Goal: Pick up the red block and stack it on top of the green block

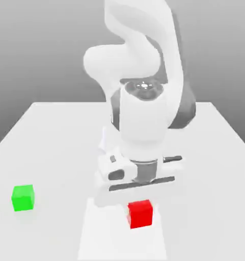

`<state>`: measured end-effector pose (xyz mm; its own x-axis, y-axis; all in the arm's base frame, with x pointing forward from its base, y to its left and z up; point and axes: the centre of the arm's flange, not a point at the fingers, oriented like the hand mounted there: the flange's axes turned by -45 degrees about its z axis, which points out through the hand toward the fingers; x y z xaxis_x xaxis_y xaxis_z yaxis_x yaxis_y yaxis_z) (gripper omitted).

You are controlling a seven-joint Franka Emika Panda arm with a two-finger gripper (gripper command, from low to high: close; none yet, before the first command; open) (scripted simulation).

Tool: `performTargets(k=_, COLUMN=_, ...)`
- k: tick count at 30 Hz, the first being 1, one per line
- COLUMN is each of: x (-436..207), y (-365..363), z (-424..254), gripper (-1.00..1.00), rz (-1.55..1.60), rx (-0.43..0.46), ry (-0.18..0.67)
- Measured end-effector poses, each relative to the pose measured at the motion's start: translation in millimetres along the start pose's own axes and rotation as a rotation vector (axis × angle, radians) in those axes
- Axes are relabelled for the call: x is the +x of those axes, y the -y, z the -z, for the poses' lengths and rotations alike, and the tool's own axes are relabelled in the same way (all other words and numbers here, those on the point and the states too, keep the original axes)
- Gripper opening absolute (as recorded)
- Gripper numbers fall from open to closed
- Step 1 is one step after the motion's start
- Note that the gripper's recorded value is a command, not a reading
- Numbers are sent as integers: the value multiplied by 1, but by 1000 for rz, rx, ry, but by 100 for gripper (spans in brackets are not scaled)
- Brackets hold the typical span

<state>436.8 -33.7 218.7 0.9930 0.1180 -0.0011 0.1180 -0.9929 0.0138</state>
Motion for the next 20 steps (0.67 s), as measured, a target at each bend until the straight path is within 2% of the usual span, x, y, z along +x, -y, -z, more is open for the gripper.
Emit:
performTargets(k=5, x=-56, y=-129, z=13, gripper=-100, rz=-256, rx=-6, ry=4)
performTargets(k=11, x=-157, y=-235, z=21, gripper=-100, rz=-524, rx=11, ry=3)
performTargets(k=13, x=-177, y=-252, z=8, gripper=-100, rz=-580, rx=14, ry=1)
performTargets(k=17, x=-154, y=-231, z=-33, gripper=-100, rz=-505, rx=15, ry=2)
performTargets(k=18, x=-154, y=-231, z=-39, gripper=100, rz=-504, rx=15, ry=3)
performTargets(k=20, x=-154, y=-231, z=-39, gripper=100, rz=-504, rx=15, ry=3)
